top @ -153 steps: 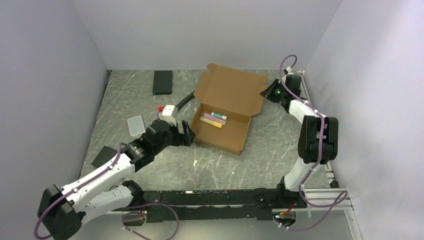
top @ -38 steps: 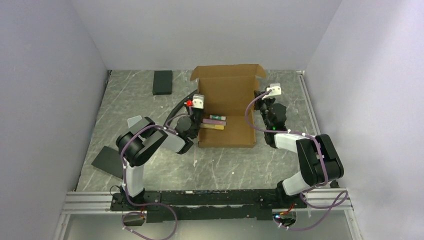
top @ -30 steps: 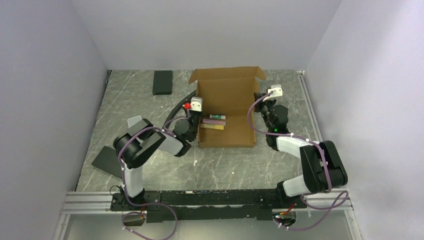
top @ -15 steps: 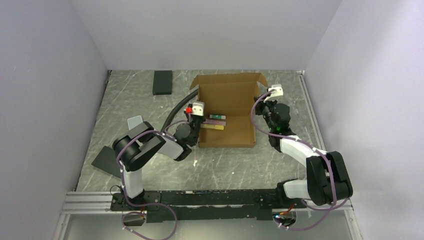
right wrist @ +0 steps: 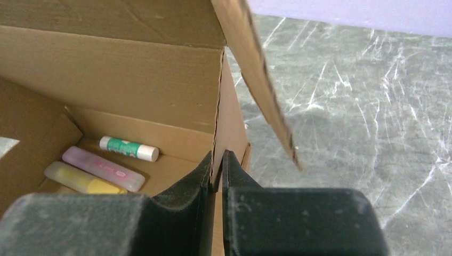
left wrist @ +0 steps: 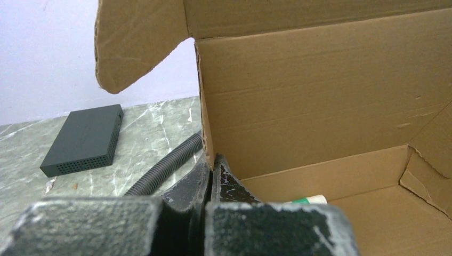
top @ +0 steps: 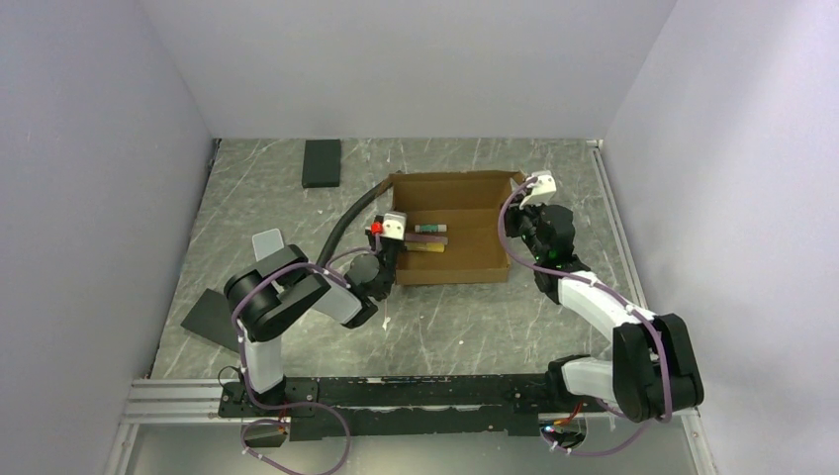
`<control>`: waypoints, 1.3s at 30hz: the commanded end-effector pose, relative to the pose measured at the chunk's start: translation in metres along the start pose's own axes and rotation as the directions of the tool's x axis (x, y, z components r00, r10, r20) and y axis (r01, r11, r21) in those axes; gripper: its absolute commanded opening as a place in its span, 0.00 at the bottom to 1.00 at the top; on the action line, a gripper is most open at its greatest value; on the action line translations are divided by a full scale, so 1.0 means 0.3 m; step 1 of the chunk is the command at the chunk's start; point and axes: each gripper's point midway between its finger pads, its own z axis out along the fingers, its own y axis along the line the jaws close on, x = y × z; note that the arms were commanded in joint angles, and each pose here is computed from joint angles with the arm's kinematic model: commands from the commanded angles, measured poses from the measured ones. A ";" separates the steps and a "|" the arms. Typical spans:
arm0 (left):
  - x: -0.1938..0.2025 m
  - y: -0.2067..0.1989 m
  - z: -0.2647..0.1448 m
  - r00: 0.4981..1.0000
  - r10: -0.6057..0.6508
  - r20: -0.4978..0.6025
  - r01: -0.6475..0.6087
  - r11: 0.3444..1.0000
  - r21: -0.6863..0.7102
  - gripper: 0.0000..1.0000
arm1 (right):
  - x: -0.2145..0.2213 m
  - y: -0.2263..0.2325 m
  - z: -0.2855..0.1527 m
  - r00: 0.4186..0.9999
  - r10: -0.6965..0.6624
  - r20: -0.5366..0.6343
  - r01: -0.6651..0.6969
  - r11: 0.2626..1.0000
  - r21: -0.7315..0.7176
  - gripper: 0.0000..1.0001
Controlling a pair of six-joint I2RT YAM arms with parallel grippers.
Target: Fold the paper box
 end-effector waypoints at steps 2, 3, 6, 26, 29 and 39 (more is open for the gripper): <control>-0.005 -0.040 -0.034 1.000 -0.001 0.000 0.001 0.999 0.041 0.00 | 0.037 0.100 -0.033 0.998 -0.024 -0.051 0.017 0.991 -0.132 0.10; -0.007 -0.043 -0.038 1.000 0.002 0.001 -0.002 0.999 0.044 0.00 | 0.038 0.101 -0.038 0.998 -0.029 -0.051 0.022 0.991 -0.135 0.10; -0.008 -0.046 -0.051 1.000 0.012 -0.001 -0.012 0.999 0.051 0.00 | 0.046 0.105 -0.054 0.997 -0.053 -0.056 0.044 0.988 -0.147 0.11; 0.037 -0.050 -0.158 0.994 0.092 -0.052 -0.087 0.993 0.080 0.00 | 0.070 0.081 -0.195 0.944 -0.287 -0.162 0.255 0.948 -0.191 0.40; 0.040 -0.047 -0.163 0.994 0.097 -0.055 -0.092 0.993 0.080 0.00 | 0.080 0.078 -0.232 0.922 -0.336 -0.190 0.293 0.930 -0.222 0.41; 0.054 -0.051 -0.174 0.993 0.100 -0.065 -0.094 0.992 0.083 0.00 | 0.103 0.166 -0.429 0.800 -0.561 -0.213 0.376 0.746 -0.550 0.46</control>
